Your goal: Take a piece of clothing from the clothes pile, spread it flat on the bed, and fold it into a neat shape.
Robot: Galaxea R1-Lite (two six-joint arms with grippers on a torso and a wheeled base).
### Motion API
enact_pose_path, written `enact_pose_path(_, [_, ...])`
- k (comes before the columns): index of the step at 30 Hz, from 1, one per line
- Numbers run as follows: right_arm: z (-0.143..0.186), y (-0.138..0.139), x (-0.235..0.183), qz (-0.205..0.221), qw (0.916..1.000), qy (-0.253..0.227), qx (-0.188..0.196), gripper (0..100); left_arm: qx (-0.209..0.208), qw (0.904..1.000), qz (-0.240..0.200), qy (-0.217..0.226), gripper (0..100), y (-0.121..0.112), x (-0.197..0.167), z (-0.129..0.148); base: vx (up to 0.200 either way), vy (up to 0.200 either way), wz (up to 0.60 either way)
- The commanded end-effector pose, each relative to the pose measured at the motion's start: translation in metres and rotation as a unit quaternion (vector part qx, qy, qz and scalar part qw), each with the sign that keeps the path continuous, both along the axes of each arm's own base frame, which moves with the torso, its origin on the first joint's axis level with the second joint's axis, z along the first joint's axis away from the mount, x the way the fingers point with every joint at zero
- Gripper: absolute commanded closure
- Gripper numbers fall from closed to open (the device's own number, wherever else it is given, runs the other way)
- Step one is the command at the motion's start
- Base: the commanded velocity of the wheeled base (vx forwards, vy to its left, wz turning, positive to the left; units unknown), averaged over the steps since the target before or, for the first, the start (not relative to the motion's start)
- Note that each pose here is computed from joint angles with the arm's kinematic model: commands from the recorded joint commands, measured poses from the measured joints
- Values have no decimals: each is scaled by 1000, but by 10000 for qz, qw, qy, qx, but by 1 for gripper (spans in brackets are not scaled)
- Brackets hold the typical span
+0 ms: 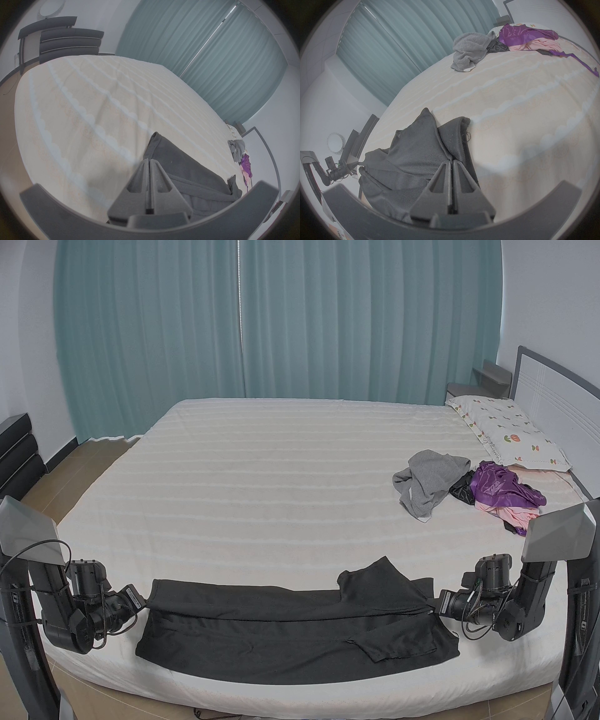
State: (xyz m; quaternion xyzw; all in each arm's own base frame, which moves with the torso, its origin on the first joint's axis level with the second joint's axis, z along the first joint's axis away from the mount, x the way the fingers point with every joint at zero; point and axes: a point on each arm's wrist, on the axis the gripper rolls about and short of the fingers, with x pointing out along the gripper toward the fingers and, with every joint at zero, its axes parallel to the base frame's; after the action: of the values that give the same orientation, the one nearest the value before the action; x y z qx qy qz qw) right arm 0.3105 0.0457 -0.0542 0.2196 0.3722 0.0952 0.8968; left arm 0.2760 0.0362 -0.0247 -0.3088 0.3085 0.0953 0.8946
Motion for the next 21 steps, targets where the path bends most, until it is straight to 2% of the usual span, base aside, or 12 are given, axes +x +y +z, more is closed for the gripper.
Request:
enact_pose_path(1, [-10,2,-5,45,10000,84,-17,100,-20,9997,-20,229,100,-1,-4,-12,0,0,0])
enact_pose_path(6, [-12,2,-5,45,9999,114,-21,100,110,9994,-137,308,100,-1,-7,-14,0,0,0])
enact_pose_path(7, [-13,2,-6,50,9999,127,-28,0,108,9993,-145,323,100,-2,-8,-15,0,0,0])
enact_pose_path(8, [-13,2,-6,50,9999,127,-28,0,108,9993,-145,323,100,-2,-8,-15,0,0,0])
enact_pose_path(9, [-13,3,-6,57,9999,127,-28,0,103,9993,-159,322,0,-2,-8,-15,0,0,0])
enact_pose_path(15, [-8,2,-7,16,10000,92,17,0,107,9996,-148,224,0,-2,-6,-11,0,0,0])
enact_pose_path(21, [7,-11,1,-304,9991,-202,213,0,106,9999,-111,-48,0,-1,5,-4,0,0,0])
